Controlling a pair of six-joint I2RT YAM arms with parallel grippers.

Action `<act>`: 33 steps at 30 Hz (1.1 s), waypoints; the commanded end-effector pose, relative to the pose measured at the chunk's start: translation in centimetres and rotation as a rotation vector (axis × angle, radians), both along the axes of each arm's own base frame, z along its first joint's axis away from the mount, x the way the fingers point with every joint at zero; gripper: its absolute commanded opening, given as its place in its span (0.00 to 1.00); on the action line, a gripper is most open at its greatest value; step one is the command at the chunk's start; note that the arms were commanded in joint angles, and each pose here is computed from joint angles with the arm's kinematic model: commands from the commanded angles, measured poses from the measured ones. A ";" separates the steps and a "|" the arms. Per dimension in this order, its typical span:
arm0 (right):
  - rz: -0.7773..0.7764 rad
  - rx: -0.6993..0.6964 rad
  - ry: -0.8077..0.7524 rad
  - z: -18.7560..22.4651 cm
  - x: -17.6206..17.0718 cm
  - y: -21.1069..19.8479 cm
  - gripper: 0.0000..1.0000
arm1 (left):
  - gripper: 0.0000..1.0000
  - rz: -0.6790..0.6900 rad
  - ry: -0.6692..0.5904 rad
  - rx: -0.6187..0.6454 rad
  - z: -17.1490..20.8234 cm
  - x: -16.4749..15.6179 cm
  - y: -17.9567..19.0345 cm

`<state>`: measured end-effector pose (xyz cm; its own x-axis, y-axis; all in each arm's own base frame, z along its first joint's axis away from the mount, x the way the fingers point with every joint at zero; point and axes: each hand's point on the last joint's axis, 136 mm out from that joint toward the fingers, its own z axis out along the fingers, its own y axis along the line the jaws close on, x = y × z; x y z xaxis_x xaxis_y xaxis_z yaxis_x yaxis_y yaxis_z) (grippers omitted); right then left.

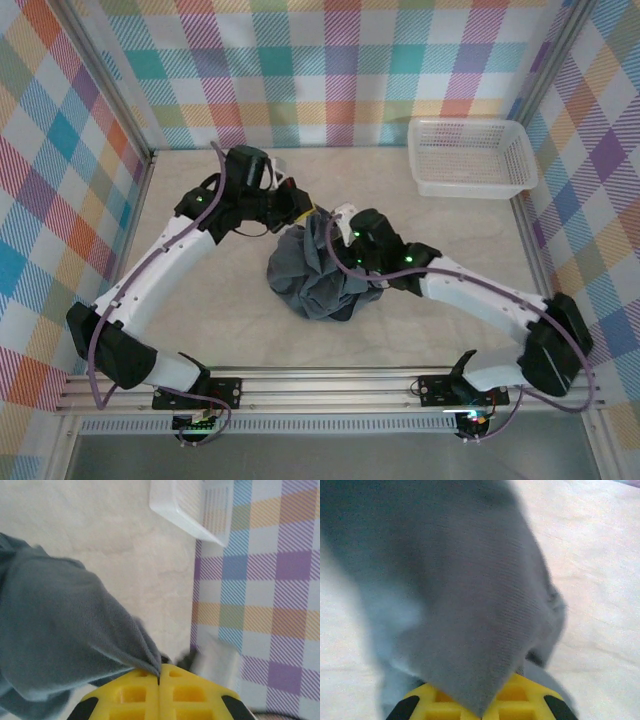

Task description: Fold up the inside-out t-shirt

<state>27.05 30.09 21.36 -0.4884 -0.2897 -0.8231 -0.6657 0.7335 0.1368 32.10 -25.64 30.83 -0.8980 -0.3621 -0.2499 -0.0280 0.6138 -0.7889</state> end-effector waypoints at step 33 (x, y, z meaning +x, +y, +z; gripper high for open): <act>0.168 0.495 0.233 7.4 -2.9 -1.2 0.00 | 0.27 -0.262 0.014 0.055 -9.5 -3.1 -2.1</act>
